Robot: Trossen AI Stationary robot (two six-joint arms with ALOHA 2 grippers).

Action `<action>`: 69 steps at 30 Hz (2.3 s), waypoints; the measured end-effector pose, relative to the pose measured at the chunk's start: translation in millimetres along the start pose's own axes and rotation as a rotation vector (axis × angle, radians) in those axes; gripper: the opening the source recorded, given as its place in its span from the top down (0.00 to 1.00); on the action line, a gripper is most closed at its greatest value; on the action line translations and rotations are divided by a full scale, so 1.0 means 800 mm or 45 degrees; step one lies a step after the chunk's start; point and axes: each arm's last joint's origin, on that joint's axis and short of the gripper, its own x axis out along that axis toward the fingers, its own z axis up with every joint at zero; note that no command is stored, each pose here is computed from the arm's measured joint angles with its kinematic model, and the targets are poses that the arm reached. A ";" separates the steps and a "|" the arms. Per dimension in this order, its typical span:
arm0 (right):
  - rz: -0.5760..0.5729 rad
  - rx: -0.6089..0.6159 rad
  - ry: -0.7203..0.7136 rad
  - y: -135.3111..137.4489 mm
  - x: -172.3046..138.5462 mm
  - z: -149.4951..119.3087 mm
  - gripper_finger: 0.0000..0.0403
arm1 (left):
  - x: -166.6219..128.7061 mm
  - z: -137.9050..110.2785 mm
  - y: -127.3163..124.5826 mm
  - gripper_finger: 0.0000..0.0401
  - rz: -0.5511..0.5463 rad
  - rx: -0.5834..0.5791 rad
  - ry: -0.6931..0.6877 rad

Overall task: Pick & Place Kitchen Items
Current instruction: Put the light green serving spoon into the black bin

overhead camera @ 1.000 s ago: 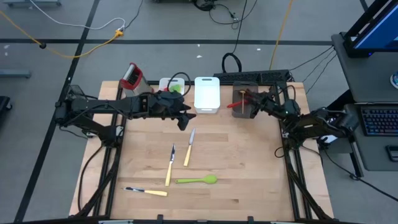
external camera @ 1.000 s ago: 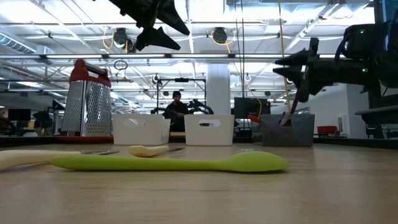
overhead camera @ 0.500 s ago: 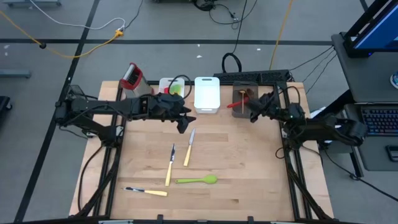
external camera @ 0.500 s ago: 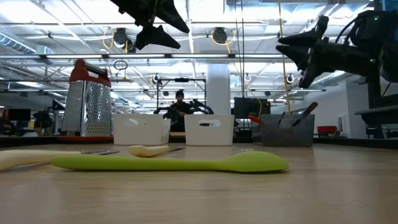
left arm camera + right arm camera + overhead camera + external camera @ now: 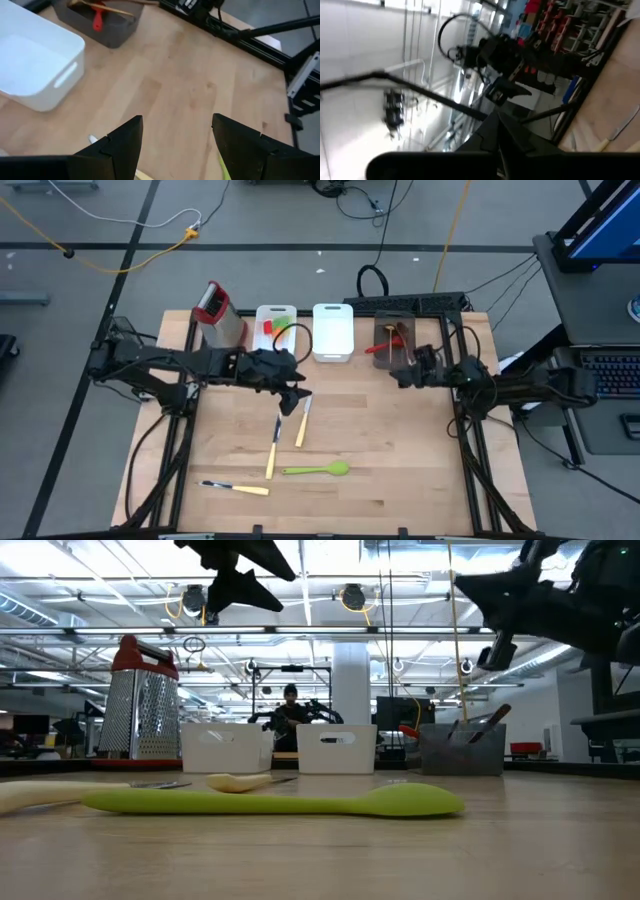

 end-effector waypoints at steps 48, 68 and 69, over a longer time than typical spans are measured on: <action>-0.118 -1.037 0.583 0.081 0.223 -0.081 0.99 | -0.112 -0.094 0.000 0.40 -0.350 0.212 -0.174; -0.383 -1.097 0.890 0.059 0.322 -0.139 0.80 | -0.136 -0.174 0.045 0.40 -0.512 0.273 -0.304; -0.390 -1.099 0.904 0.058 0.326 -0.144 0.79 | -0.136 -0.177 0.047 0.40 -0.516 0.262 -0.298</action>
